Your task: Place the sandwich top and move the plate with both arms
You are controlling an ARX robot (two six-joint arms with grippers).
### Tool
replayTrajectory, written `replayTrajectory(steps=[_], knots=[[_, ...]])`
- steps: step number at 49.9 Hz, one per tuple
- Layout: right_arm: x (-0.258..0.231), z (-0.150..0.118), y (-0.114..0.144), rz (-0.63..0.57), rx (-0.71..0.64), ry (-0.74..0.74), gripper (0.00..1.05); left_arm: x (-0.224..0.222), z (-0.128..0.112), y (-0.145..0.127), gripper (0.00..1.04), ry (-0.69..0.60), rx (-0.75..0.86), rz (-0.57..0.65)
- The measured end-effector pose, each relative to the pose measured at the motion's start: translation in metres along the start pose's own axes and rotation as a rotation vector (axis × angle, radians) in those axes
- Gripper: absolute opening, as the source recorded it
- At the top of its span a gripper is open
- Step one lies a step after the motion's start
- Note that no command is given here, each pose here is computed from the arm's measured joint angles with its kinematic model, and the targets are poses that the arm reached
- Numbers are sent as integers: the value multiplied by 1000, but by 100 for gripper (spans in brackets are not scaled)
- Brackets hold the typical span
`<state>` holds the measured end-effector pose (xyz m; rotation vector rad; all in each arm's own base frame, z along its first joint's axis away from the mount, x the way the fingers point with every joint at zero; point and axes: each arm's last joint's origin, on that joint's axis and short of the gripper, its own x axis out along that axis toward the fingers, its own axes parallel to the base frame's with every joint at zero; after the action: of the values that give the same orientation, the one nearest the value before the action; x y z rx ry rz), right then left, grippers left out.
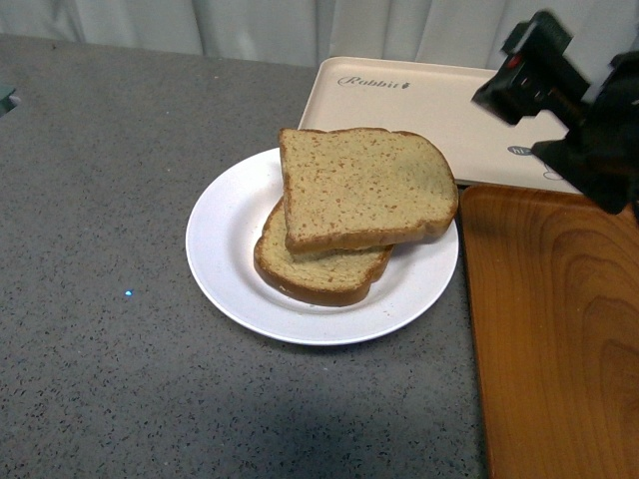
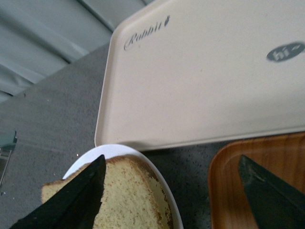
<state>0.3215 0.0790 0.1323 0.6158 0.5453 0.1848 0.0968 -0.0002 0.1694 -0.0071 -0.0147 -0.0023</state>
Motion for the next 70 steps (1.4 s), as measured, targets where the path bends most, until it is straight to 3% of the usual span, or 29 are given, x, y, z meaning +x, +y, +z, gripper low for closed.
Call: replayTrajectory(steps=[3, 6, 10, 13, 21, 28, 35, 60, 70], knots=[[-13, 10, -2, -6, -29, -51, 95, 0, 0, 0, 98, 0, 0, 0], [-23, 14, -5, -41, -121, -204, 89, 0, 0, 0, 98, 0, 0, 0], [-62, 17, -22, -95, -341, -459, 73, 0, 0, 0, 98, 0, 0, 0], [-100, 15, -37, -130, -474, -523, 61, 0, 0, 0, 98, 0, 0, 2], [-174, -43, -55, -225, -569, -402, 27, 0, 0, 0, 98, 0, 0, 0], [-217, -56, -46, -202, -597, -475, 1, 0, 0, 0, 98, 0, 0, 2], [-228, -58, -43, -184, -612, -541, 1, 0, 0, 0, 98, -1, 0, 2], [-229, -58, -43, -181, -613, -547, 1, 0, 0, 0, 98, -1, 0, 0], [-229, -58, -43, -182, -614, -547, 33, 0, 0, 0, 98, -1, 0, 0]])
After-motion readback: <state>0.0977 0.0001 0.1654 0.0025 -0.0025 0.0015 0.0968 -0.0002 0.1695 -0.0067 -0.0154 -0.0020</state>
